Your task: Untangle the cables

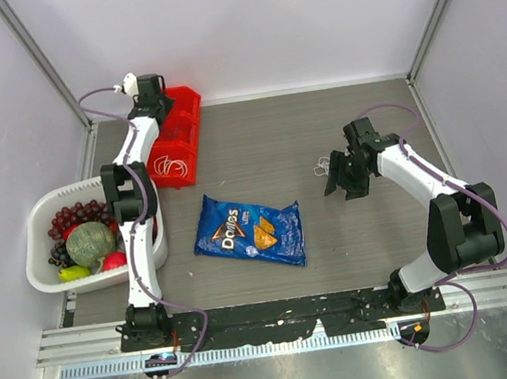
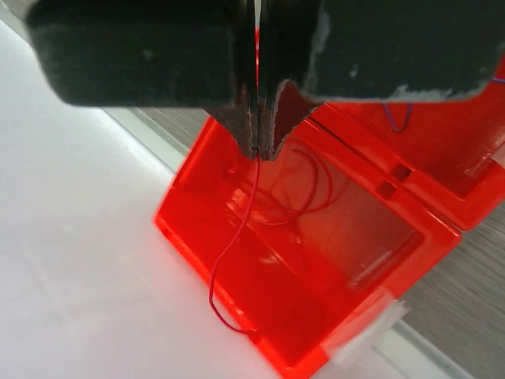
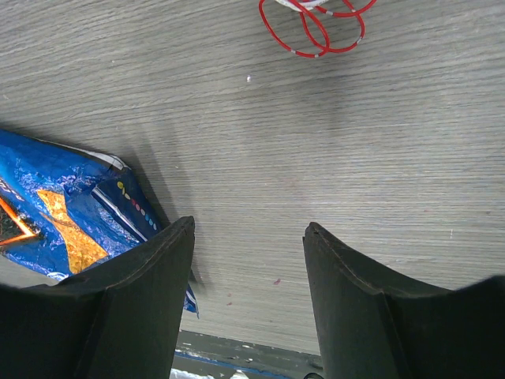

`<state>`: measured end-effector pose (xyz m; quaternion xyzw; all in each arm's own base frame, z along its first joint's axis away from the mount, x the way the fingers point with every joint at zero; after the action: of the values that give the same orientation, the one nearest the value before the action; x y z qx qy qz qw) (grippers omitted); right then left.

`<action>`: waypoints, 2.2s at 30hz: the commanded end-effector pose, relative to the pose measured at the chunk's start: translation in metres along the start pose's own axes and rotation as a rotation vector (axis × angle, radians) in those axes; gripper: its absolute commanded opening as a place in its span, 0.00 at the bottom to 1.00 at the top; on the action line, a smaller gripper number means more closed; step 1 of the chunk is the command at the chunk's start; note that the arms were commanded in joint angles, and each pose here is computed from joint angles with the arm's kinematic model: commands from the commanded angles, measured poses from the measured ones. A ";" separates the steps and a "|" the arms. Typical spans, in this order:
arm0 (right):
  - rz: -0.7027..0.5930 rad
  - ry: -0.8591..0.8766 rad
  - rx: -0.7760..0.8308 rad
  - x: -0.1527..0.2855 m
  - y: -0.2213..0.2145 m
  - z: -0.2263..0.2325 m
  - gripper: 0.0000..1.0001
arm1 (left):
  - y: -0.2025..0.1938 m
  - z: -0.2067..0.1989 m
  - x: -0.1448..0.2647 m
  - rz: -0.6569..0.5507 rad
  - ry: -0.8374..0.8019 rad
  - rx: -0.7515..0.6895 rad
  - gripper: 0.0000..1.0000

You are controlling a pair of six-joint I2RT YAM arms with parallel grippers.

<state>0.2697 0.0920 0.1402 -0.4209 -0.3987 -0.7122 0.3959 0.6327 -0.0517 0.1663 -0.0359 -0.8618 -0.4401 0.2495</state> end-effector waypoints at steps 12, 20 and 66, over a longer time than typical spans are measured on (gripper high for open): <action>-0.050 0.021 -0.008 0.009 0.009 0.006 0.63 | 0.058 -0.022 0.033 -0.099 -0.020 0.033 0.61; -0.095 -0.007 0.022 0.022 0.018 0.006 0.63 | 0.098 -0.042 0.109 -0.058 -0.096 0.019 0.78; -0.058 0.155 -0.111 -0.065 0.061 0.002 0.09 | -0.191 -0.064 0.457 0.824 -0.682 -0.428 0.64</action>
<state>0.3580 0.0727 0.0788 -0.4189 -0.3269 -0.7624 0.3694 0.1930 -0.2868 0.2603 -0.5575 -0.7036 -0.4316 0.0885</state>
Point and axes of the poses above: each gripper's point midway between its finger pads, its own x axis back along the fingers, its own z axis along the line the jaws close on, y = z × x, the point moved 6 cm from there along x, back along the fingers, and after that the axes turned 6 degrees about -x, right-handed, at the moved point
